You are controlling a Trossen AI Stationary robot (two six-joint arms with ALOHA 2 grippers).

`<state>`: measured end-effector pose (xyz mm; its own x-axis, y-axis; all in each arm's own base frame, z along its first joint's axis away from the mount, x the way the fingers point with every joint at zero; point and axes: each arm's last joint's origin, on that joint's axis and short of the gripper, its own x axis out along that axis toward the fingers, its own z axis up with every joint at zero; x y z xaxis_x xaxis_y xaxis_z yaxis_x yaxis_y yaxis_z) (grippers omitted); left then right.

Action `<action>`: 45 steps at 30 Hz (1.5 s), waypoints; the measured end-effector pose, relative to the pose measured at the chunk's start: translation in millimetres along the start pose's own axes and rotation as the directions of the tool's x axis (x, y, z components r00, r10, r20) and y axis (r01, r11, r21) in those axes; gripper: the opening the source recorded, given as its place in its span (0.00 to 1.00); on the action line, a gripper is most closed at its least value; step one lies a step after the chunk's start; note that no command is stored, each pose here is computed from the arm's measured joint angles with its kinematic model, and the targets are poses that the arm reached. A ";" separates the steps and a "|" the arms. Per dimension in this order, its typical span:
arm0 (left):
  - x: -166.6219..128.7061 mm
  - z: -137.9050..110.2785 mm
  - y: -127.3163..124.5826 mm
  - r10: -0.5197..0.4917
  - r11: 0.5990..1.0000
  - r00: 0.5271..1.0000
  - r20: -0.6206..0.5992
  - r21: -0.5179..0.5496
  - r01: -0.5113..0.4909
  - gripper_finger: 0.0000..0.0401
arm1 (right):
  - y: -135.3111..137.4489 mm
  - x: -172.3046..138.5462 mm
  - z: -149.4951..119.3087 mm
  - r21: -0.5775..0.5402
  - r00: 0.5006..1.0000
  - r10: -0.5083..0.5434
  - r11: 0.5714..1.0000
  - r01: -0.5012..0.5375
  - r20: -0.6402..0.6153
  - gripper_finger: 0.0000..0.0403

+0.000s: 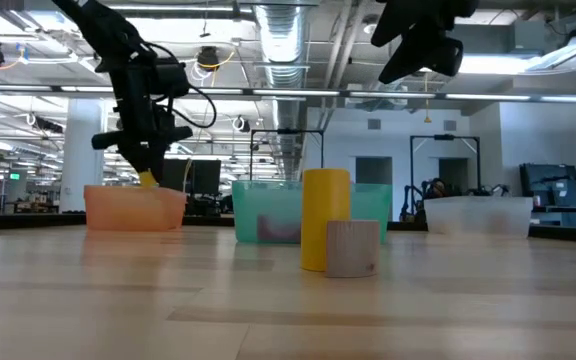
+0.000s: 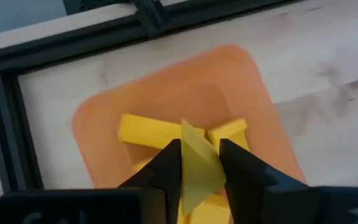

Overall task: Sort & place blocks by color
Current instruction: Put the yellow block into the orange bin

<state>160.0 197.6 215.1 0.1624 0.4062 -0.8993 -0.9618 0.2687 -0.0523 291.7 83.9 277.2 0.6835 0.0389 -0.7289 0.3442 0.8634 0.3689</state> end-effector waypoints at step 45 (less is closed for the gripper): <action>-64.8 -152.9 -107.3 -0.800 0.239 0.573 -0.179 0.781 0.577 0.54 | 57.3 135.6 -47.4 -0.469 0.992 0.102 0.874 -0.124 -0.073 0.59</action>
<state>219.1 8.9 212.7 0.8228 -0.1385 -0.5512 0.0360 0.9806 -0.1925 373.6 162.5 172.2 0.6665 0.1629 -0.7275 -0.0860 0.9861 0.1420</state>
